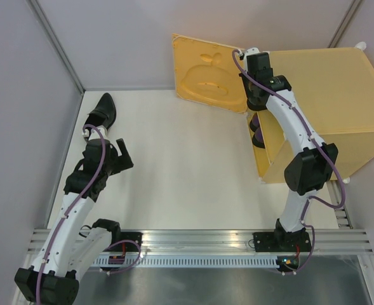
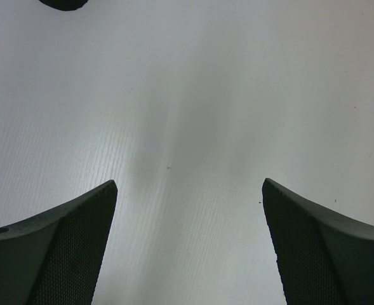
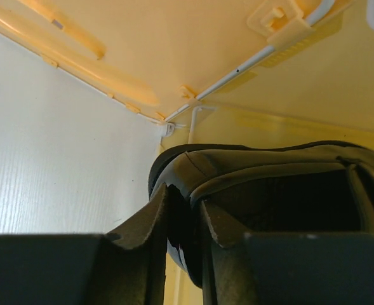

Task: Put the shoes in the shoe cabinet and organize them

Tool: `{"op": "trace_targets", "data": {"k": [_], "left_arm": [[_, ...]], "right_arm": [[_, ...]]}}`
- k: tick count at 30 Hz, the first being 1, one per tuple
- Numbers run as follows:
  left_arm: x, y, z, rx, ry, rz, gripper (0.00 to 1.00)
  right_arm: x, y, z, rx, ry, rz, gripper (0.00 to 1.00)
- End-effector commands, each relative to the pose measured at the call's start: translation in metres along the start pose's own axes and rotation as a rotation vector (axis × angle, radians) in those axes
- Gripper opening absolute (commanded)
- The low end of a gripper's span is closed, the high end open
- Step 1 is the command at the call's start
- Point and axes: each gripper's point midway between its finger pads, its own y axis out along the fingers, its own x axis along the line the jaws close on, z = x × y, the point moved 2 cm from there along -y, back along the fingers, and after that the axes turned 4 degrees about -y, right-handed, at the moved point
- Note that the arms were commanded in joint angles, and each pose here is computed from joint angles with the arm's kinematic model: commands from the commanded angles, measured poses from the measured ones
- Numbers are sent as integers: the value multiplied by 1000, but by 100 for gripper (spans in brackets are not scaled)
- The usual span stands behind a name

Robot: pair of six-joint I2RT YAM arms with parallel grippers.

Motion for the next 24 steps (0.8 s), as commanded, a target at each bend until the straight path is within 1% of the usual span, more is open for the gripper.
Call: {"op": "trace_targets", "data": {"k": [1, 11, 12, 14, 15, 16, 17, 18, 24], "left_arm": [[-1, 2, -6, -27, 35, 12, 97], [-2, 2, -5, -23, 36, 15, 97], [-2, 2, -6, -24, 37, 16, 97], [-2, 3, -5, -21, 37, 16, 97], [-2, 3, -5, -19, 38, 16, 97], [-3, 2, -6, -21, 39, 18, 97], [-2, 3, -5, -19, 38, 16, 97], [-2, 2, -5, -21, 39, 18, 97], [-2, 2, -5, -20, 39, 17, 97]], "right_arm": [[-27, -6, -18, -71, -23, 139, 26], [-27, -7, -14, -75, 8, 143, 28], [-27, -10, -16, -84, 16, 142, 32], [-25, -13, -18, -96, 25, 121, 46], [-23, -13, -18, -97, 29, 113, 46], [-24, -16, -20, -106, 34, 105, 52], [-20, -17, -22, -116, 38, 83, 54], [-19, -19, -23, -123, 45, 73, 60], [-18, -37, -36, -182, 66, 42, 73]]}}
